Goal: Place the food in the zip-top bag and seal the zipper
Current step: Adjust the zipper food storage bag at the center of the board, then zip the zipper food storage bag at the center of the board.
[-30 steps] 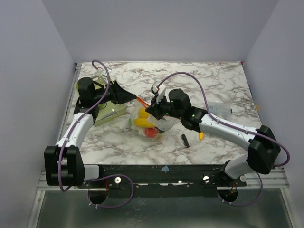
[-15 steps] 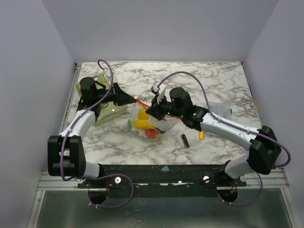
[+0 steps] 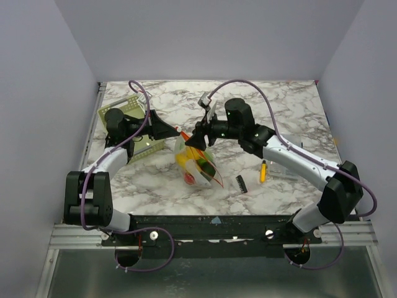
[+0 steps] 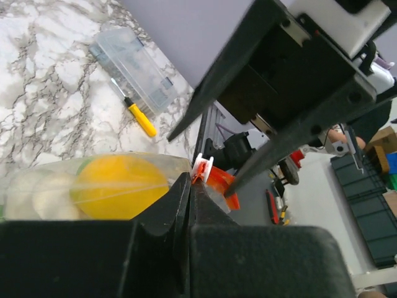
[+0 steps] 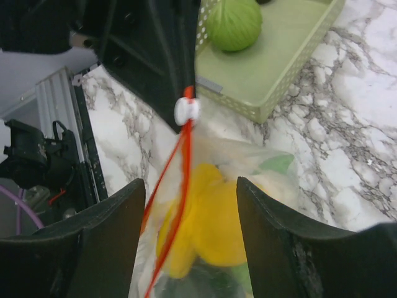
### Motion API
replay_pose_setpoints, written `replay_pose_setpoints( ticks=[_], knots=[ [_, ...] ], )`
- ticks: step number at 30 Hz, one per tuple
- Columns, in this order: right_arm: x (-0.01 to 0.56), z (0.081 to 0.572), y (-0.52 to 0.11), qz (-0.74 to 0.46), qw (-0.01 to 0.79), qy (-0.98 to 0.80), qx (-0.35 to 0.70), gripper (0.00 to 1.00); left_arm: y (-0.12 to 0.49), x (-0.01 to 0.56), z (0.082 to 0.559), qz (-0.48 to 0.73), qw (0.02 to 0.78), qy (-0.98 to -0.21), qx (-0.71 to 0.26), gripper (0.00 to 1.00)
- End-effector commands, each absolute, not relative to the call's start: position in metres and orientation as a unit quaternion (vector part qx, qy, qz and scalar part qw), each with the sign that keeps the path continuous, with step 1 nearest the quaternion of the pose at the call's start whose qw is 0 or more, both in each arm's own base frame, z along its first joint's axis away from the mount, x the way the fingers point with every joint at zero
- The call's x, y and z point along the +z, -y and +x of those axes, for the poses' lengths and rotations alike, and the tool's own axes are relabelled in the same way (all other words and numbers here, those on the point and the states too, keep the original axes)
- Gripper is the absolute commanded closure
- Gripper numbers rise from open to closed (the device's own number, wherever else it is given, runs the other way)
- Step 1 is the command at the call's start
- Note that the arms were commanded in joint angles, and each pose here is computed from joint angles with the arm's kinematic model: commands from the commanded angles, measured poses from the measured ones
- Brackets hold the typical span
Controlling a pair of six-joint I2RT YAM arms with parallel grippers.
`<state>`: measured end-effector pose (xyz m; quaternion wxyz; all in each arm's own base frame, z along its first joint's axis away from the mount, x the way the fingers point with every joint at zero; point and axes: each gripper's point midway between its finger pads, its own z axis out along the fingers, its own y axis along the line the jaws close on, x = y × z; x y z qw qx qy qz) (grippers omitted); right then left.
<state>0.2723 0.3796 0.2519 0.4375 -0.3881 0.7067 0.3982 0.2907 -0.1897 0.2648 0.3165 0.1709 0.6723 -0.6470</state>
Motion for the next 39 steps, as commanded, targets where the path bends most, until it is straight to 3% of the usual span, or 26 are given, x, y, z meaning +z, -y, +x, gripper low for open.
replay_pose_setpoints(
  ticks=[1, 13, 23, 31, 39],
  knots=[
    [0.259, 0.278, -0.373, -0.375, 0.375, -0.710, 0.463, 0.34, 0.192, 0.279, 0.281, 0.203, 0.324, -0.646, -0.661, 1.00],
    [0.284, 0.278, -0.394, -0.346, 0.345, -0.694, 0.529, 0.33, 0.194, 0.281, 0.280, 0.193, 0.324, -0.649, -0.661, 1.00],
    [0.294, 0.299, -0.409, -0.310, 0.349, -0.694, 0.548, 0.50, 0.196, 0.275, 0.282, 0.188, 0.321, -0.668, -0.644, 1.00],
    [0.290, 0.294, -0.414, -0.319, 0.332, -0.685, 0.565, 0.74, 0.197, 0.273, 0.282, 0.189, 0.326, -0.680, -0.629, 1.00],
    [0.286, 0.283, -0.414, -0.327, 0.311, -0.674, 0.585, 0.78, 0.197, 0.273, 0.283, 0.184, 0.327, -0.682, -0.628, 1.00]
  ],
)
